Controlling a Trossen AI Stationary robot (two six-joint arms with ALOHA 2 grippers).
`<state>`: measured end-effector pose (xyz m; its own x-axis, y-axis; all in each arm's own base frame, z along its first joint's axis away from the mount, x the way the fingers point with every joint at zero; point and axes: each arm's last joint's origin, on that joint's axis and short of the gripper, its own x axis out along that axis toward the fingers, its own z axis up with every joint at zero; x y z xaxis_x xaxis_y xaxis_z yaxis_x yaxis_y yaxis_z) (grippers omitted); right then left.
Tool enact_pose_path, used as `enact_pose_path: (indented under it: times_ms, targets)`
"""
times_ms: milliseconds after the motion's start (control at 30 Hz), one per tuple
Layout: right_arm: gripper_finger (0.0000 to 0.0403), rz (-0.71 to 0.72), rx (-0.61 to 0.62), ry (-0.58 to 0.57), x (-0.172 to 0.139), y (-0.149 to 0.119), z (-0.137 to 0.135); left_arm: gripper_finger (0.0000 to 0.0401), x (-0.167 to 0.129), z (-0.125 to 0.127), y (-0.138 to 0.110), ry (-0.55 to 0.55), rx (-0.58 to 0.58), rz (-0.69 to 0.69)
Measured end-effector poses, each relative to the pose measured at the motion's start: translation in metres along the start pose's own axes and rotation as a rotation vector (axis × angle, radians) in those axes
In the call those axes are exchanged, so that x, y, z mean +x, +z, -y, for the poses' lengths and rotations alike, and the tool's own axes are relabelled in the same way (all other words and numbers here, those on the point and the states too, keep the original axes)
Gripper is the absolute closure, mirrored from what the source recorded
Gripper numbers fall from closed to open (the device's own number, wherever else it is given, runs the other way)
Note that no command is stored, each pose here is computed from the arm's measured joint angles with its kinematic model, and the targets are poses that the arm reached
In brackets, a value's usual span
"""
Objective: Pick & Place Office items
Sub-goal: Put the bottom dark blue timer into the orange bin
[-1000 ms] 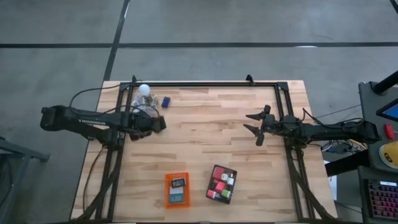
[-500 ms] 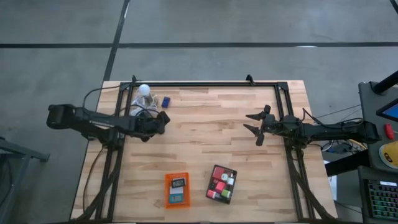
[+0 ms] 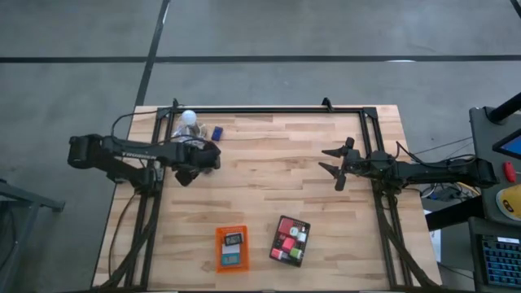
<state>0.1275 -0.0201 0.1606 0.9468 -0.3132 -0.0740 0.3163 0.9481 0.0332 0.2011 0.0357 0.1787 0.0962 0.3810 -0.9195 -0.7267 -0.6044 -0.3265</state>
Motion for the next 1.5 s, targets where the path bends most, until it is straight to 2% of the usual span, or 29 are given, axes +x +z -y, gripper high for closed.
enact_pose_path:
  times_ms: [167, 900, 1200, 1500]
  targets:
    - [0.0184, 0.000, 0.000, 0.000, 0.000, 0.000, 0.000, 0.0165, 0.009, 0.002, 0.002, 0.038, -0.046, -0.025]
    - [0.0184, 0.000, 0.001, 0.000, 0.000, 0.000, 0.000, 0.0165, 0.032, 0.002, -0.006, 0.166, -0.026, -0.025]
    - [0.0184, 0.000, 0.001, 0.000, 0.000, 0.000, 0.000, 0.0165, 0.045, 0.007, -0.002, 0.165, 0.034, 0.039]
    - [0.0184, 0.000, 0.001, 0.000, 0.000, 0.000, 0.000, 0.0165, 0.048, 0.007, -0.002, 0.176, 0.049, 0.033]
